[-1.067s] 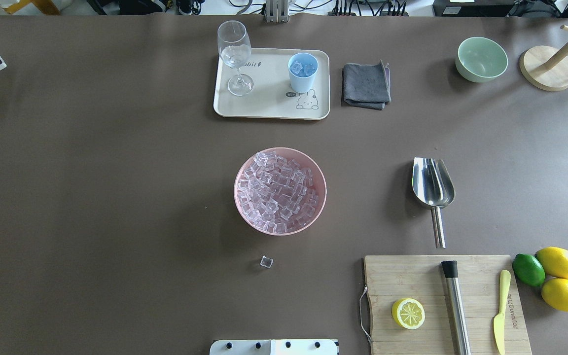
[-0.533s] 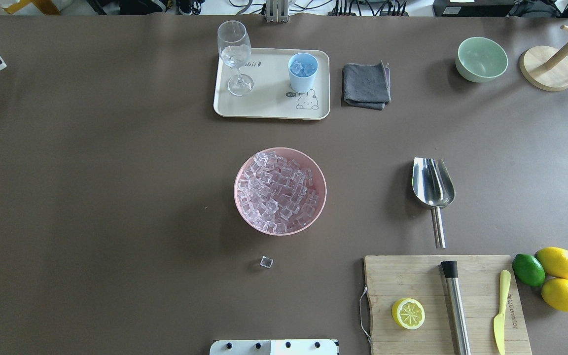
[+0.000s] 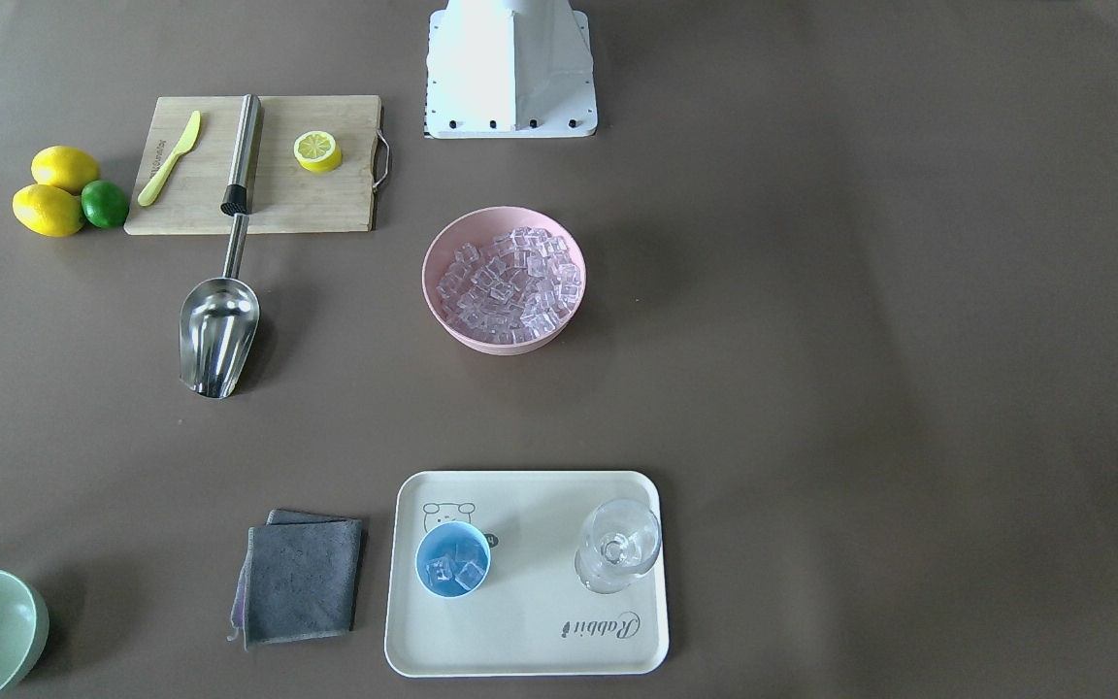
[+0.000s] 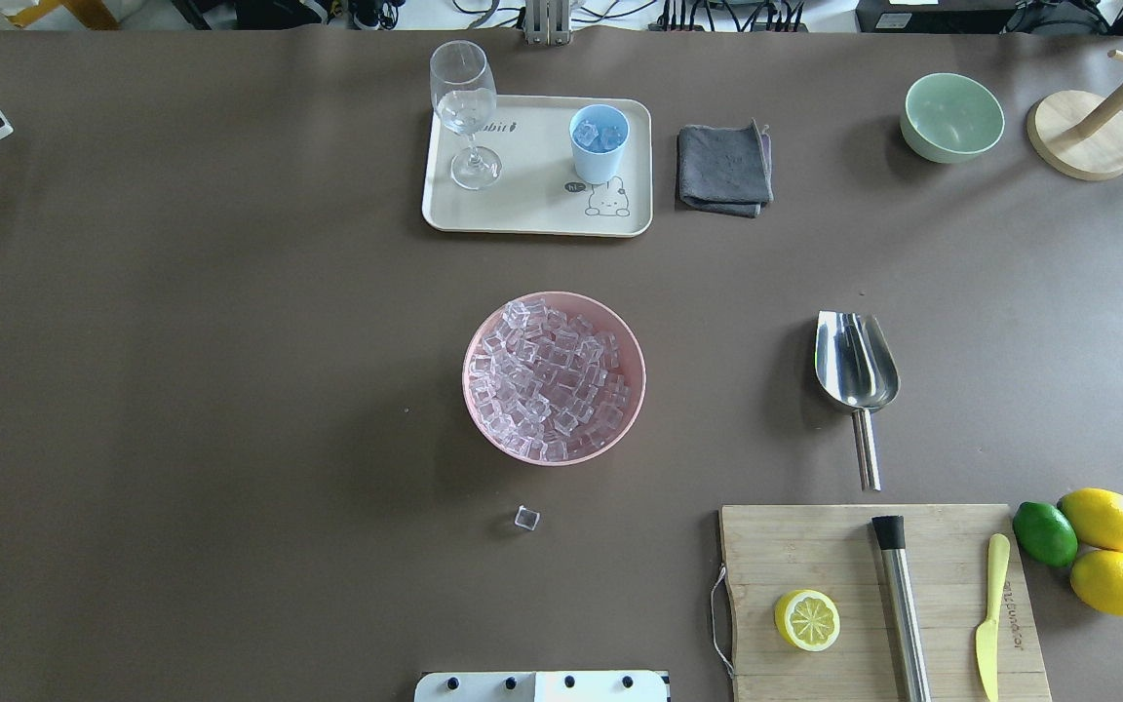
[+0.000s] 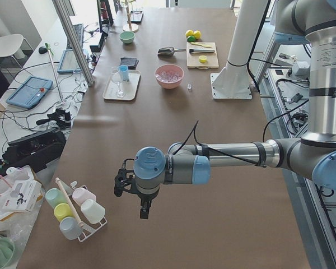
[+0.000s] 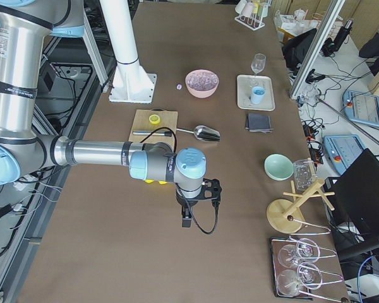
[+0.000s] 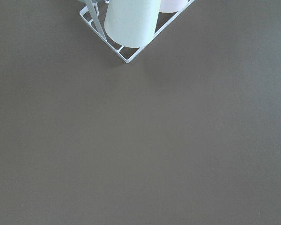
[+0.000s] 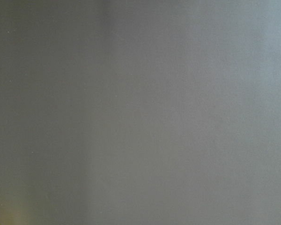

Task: Put ice in cup with scoop

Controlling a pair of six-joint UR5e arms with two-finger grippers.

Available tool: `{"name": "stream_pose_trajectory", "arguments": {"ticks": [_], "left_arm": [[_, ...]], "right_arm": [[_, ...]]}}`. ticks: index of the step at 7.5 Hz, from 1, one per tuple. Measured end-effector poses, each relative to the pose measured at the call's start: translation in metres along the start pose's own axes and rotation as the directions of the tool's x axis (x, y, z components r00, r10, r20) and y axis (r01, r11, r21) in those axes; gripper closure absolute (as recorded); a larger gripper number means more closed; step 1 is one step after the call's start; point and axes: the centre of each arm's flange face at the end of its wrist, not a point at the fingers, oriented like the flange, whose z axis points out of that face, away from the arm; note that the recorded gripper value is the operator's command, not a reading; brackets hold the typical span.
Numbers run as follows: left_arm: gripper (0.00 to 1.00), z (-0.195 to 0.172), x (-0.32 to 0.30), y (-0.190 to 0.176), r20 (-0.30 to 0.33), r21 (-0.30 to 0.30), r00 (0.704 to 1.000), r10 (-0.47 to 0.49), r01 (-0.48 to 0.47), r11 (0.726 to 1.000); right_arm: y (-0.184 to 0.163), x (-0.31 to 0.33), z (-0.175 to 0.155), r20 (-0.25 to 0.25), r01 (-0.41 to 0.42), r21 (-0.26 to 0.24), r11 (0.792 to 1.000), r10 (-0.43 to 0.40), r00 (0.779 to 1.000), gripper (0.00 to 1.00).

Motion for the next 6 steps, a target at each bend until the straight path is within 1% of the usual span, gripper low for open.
{"name": "stream_pose_trajectory", "arguments": {"ticks": [4, 6], "left_arm": [[0.02, 0.0075, 0.0002, 0.0091, 0.017, -0.019, 1.000, 0.005, -0.005, 1.000], [0.02, 0.0045, -0.0029, 0.0058, 0.050, -0.017, 0.999, 0.011, -0.010, 1.000]], "right_arm": [[-0.0001, 0.0010, 0.0000, 0.000, -0.005, 0.000, 1.000, 0.005, 1.000, 0.00], [-0.0008, 0.0010, -0.0001, -0.001, -0.004, 0.000, 1.000, 0.004, 1.000, 0.00]]}}
